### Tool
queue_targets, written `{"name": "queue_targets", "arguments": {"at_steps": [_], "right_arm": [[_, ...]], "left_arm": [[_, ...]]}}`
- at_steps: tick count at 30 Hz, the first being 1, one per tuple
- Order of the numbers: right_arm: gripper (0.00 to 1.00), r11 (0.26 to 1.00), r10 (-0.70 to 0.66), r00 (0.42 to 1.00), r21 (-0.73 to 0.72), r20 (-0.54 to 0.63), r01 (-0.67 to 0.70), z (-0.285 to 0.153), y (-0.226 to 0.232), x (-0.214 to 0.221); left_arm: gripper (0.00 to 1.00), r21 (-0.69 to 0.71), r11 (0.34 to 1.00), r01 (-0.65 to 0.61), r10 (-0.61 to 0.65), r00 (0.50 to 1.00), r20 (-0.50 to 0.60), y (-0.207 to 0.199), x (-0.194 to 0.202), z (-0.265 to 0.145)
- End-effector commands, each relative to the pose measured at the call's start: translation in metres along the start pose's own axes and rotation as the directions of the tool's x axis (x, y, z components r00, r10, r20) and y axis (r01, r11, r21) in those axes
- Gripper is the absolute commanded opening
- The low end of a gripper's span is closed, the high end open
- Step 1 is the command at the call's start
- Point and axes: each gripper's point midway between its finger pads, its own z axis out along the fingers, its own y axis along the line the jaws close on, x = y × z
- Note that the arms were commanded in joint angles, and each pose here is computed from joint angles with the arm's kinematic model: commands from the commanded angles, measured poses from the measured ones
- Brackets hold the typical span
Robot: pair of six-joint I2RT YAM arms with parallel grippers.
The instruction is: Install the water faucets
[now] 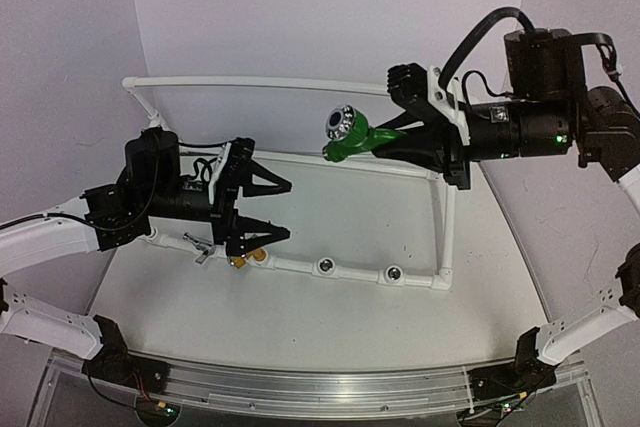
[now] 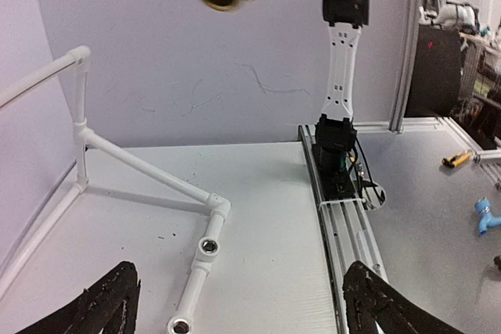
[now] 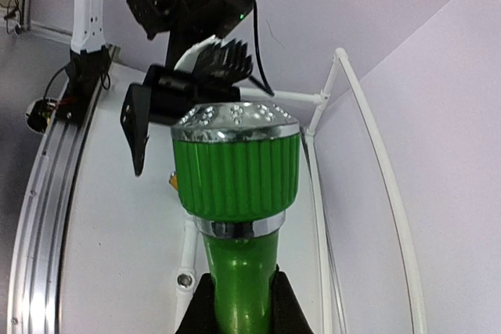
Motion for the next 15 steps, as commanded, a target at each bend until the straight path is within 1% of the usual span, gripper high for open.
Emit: {"name": "queue_targets", "arguments": {"at_steps": [1,9,13,15], "right_arm": [[0.0,0.992,0.119,0.987,-0.056,0.107,-0.114,0.008,0.003,-0.025],[0.0,0.975,0.16,0.978,-0.177,0.134,-0.135,0.013,0.025,-0.028],[0.0,0.969,0.159,0.98,-0.209,0.123,-0.132,0.017,0.035,-0.022],[0.0,0.969,0.16,0.98,-0.21,0.117,-0.133,0.02,0.037,-0.019]], "left_arm": [[0.88,-0.01,0.952,-0.305,0.306,0.952,0.033,-0.02,-0.023,0.02],[0.77,-0.02,0.901,-0.433,0.433,0.895,0.108,-0.031,-0.041,0.025],[0.68,-0.046,0.899,-0.436,0.438,0.889,0.135,-0.03,-0.053,0.024],[0.66,-0.042,0.9,-0.433,0.434,0.889,0.145,-0.033,-0.057,0.026]]}}
